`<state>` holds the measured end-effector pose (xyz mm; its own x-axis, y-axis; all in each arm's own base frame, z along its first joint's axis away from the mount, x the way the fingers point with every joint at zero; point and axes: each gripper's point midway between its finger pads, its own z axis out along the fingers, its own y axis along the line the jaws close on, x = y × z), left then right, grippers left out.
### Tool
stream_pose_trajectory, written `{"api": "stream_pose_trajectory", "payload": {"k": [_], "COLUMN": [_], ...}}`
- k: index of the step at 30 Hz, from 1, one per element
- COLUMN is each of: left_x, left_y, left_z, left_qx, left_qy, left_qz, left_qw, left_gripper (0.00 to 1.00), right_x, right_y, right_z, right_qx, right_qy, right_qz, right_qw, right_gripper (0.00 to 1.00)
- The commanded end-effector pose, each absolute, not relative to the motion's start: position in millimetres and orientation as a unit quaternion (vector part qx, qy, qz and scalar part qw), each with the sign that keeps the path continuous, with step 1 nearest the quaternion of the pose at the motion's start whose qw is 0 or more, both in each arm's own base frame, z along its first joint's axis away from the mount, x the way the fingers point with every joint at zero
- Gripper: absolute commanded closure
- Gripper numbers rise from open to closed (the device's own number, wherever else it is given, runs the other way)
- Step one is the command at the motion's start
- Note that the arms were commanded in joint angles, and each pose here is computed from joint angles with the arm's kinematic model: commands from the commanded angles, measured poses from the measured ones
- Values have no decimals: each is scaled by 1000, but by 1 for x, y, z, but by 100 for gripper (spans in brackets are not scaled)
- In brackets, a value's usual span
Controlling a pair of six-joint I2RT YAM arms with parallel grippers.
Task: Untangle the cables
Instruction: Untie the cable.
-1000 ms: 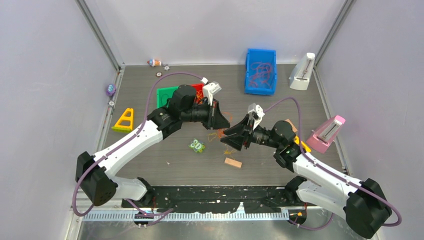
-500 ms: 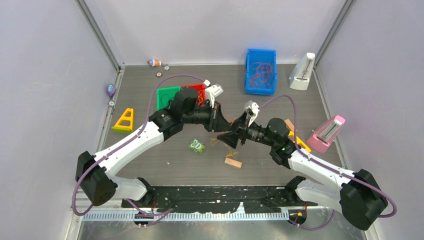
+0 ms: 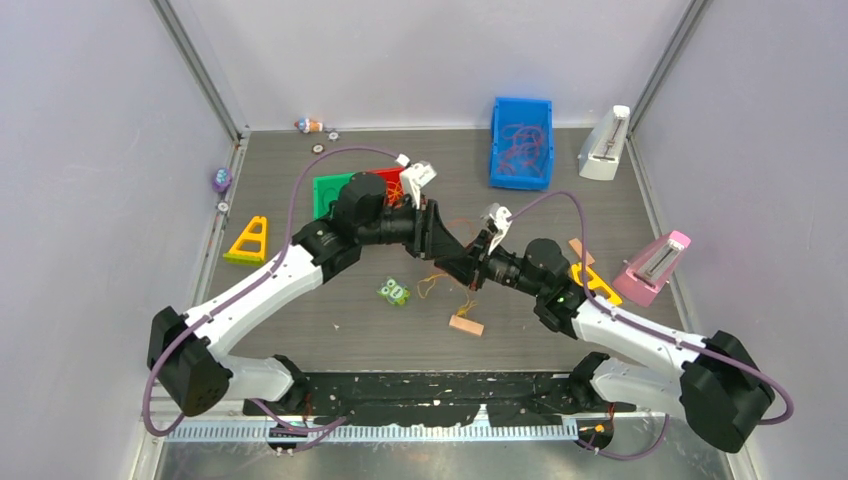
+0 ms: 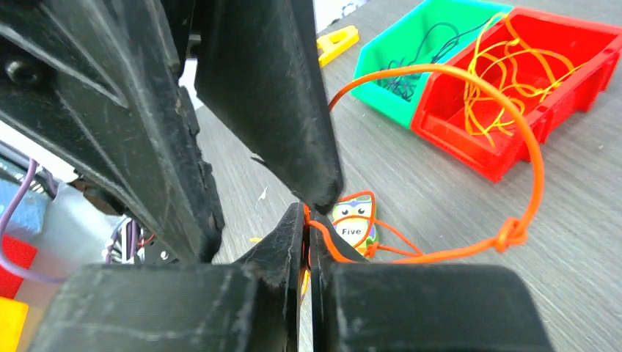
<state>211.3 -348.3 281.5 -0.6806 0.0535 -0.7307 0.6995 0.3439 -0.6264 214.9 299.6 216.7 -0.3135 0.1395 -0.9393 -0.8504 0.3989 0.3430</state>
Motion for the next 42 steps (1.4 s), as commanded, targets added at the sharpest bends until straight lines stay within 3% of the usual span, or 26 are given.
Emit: {"api": "stream_pose_trajectory", "payload": {"k": [1,4,8,9,15,18,31,42], "left_x": [209,211,217,218,230,230,216,215], "left_y": [-323,-294,-250,-241,-193,-192,-242,-297], "left_z": [298,299,294,290,261,247,189,187], "left_qx": [243,231,200,191,96,83,130,191], "left_qy": [739,733,739,742,750,736,722,691], "left_qz": [-522,-499,-430,-411,-336,-349,-426,-439], "left_qw": [349,401,478,493,561,574,530,541], "left_gripper": [47,22,2,1,0,1,7,13], "right_x": [224,220,223,224,236,243,270,273], "right_y": [283,272,259,256,247,242,227,226], "right_z": [250,252,253,256,282,297,351,377], "right_qx": [-244,-235,-210,-201,-156,-125,-8,5], "right_qy": [629,636,653,656,672,677,685,673], "right_qz": [452,440,420,416,400,393,383,389], "right_qw": [583,589,594,597,603,609,620,629], "right_gripper": [94,94,94,94,94,94,94,94]}}
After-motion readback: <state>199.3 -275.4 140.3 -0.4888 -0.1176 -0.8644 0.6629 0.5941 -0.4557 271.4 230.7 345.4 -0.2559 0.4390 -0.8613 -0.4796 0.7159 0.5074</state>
